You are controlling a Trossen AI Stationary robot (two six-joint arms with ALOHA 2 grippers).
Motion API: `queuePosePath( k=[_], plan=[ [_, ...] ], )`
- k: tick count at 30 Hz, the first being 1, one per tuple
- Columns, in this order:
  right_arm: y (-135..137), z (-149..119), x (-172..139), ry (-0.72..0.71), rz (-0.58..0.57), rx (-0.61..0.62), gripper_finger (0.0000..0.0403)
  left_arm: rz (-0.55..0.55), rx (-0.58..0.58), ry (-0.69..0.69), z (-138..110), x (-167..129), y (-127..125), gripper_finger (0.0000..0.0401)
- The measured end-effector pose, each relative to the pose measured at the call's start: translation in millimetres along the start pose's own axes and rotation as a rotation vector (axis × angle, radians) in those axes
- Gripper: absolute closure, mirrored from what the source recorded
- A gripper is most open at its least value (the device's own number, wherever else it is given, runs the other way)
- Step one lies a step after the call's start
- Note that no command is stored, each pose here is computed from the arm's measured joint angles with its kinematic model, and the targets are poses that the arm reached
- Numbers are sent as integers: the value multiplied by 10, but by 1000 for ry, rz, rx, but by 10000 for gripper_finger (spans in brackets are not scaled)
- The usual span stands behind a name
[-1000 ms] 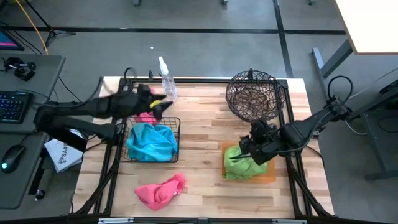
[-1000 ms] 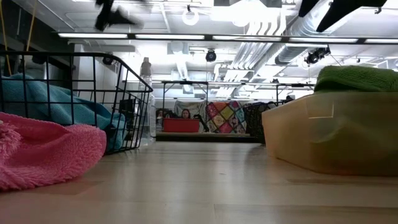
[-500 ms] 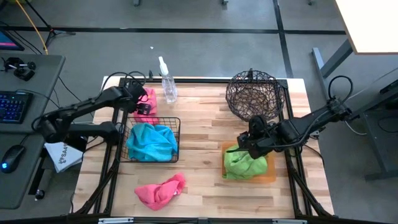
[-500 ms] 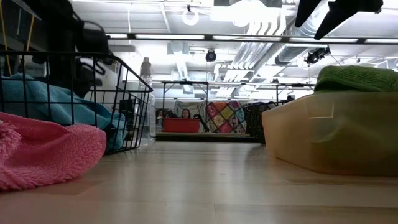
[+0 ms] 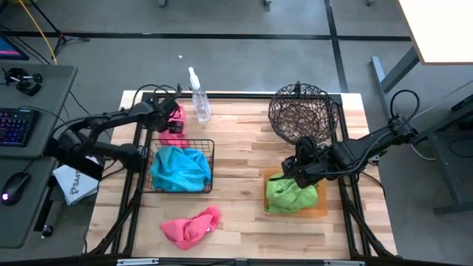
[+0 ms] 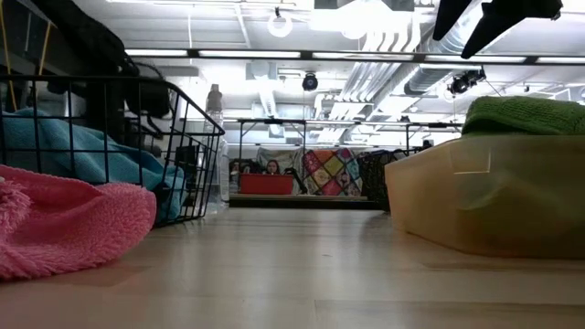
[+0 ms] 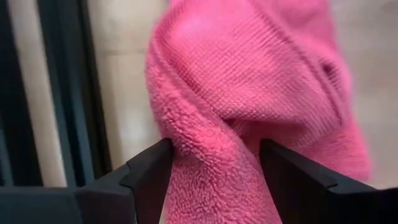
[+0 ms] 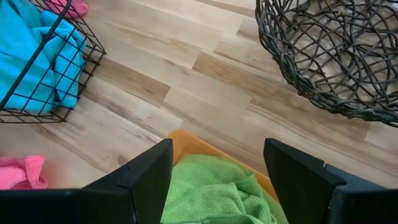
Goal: Sort microfiber towel by color & place in baskets
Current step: Put the top pink microfiber towel into the right wire basket
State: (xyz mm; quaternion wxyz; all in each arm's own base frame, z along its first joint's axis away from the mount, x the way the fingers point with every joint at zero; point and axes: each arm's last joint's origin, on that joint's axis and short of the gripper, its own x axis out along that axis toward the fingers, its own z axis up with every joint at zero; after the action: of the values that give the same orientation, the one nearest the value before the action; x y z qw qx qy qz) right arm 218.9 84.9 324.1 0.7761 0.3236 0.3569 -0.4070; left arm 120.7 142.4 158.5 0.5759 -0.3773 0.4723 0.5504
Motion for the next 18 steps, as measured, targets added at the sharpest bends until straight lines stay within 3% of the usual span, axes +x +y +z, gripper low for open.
queuePosePath(
  k=[6,9,12,13,18],
  plan=[
    [0,0,0,0,0,0,155,-10,73,99,-2,174,-69,189],
    [0,0,0,0,0,0,155,-32,109,104,-6,173,-93,251],
    [0,0,0,-1,0,0,155,-62,166,56,-35,71,-108,359],
    [0,2,0,-6,0,-1,155,-75,170,13,-32,11,-109,379],
    [6,8,1,-30,4,-13,155,-164,177,-181,-27,-403,-31,394]
  ],
)
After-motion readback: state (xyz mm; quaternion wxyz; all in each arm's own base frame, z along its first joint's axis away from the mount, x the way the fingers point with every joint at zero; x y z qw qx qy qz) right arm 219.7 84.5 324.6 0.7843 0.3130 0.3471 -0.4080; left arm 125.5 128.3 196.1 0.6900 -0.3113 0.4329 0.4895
